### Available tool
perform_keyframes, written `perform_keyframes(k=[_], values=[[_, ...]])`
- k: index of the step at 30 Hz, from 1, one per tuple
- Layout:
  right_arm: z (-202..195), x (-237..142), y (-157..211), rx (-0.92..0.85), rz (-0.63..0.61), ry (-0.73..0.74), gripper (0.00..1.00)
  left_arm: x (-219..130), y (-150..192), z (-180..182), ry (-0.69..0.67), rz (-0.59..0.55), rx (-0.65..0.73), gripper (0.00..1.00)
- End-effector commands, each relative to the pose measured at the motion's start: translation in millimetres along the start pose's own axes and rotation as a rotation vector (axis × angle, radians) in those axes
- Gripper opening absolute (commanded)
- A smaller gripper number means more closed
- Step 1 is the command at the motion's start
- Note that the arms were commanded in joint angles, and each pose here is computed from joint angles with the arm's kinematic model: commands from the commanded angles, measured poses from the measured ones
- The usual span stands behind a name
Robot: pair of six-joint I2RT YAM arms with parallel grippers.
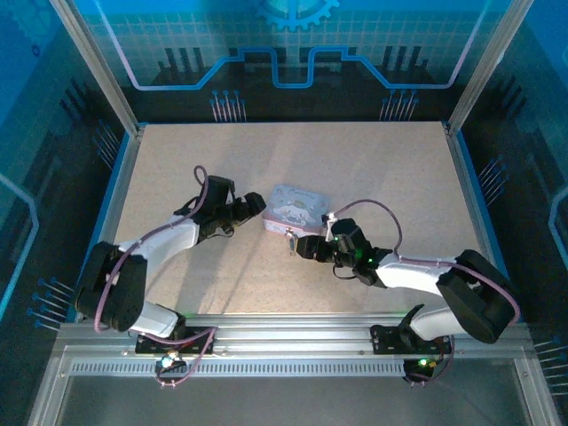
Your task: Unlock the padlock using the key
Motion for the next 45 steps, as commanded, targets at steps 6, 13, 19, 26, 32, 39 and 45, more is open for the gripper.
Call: perform_keyframes(k=[6, 13, 19, 26, 32, 39, 45], values=[[16, -4, -16, -0.066, 0.047, -0.107, 0.78, 34, -4, -12, 0.055, 0.149, 0.15, 0.86], [17, 3, -36, -0.105, 0.049, -0.126, 0.78, 44, 19, 11, 0.007, 0.196, 0.124, 0.73], [19, 14, -56, -0.155, 0.061, -0.145, 0.79, 47, 43, 25, 0.005, 0.22, 0.066, 0.65], [12, 25, -71, -0.201, 0.046, -0.127, 0.79, 38, 69, 32, -0.001, 0.212, 0.019, 0.63], [10, 5, -60, -0.218, 0.019, -0.156, 0.8, 27, 78, 34, -0.014, 0.187, 0.003, 0.63], [13, 0, -28, -0.194, 0.052, -0.203, 0.84, 16, 81, 33, -0.018, 0.154, -0.011, 0.62], [19, 21, -13, -0.167, 0.069, -0.229, 0.84, 11, 82, 32, -0.017, 0.14, -0.017, 0.62]])
Point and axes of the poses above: each hand's point on the last joint's axis, 136 mm out from that joint toward the fingers, its own x axis out along the fingers, its own z axis along the line the jaws close on, y = z × x, the point moved 1 cm from there along -x, back along the fingers, and after that the axes turned 14 degrees about x, right-handed, at the moved point
